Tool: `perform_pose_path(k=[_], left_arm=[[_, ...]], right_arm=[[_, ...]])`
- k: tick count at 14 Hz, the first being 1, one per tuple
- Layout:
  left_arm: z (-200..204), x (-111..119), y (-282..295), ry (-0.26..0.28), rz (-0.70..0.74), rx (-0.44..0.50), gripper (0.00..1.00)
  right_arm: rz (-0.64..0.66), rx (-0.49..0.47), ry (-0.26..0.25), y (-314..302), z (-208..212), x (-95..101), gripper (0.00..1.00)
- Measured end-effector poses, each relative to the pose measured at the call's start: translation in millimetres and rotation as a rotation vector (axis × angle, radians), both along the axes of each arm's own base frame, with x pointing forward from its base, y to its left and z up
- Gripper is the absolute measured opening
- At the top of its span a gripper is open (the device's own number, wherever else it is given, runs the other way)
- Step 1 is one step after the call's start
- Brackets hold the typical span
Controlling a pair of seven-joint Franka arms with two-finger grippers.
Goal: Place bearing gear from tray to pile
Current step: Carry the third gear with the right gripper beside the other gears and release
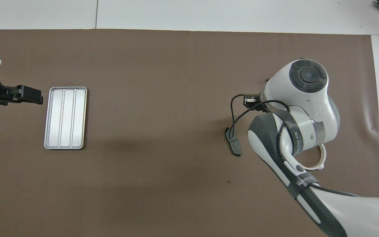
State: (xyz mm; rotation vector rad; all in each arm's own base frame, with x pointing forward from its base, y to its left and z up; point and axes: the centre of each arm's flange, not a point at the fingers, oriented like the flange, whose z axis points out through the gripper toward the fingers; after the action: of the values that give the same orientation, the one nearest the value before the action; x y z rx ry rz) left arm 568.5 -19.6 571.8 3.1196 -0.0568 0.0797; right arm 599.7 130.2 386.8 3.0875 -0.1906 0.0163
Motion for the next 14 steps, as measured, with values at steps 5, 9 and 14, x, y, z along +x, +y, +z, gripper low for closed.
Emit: perform_pose_path(k=[5, 9, 14], left_arm=[[0, 0, 0, 0.000, 0.000, 0.000, 1.00], [0, 0, 0, 0.000, 0.000, 0.000, 1.00], [0, 0, 0, 0.000, 0.000, 0.000, 1.00]], right_arm=[[0.054, 0.007, 0.016, -75, -67, -22.9, 0.35], [0.058, 0.010, 0.017, -79, -84, -38.7, 0.35], [0.039, 0.040, 0.010, -75, -89, -46.8, 0.55]])
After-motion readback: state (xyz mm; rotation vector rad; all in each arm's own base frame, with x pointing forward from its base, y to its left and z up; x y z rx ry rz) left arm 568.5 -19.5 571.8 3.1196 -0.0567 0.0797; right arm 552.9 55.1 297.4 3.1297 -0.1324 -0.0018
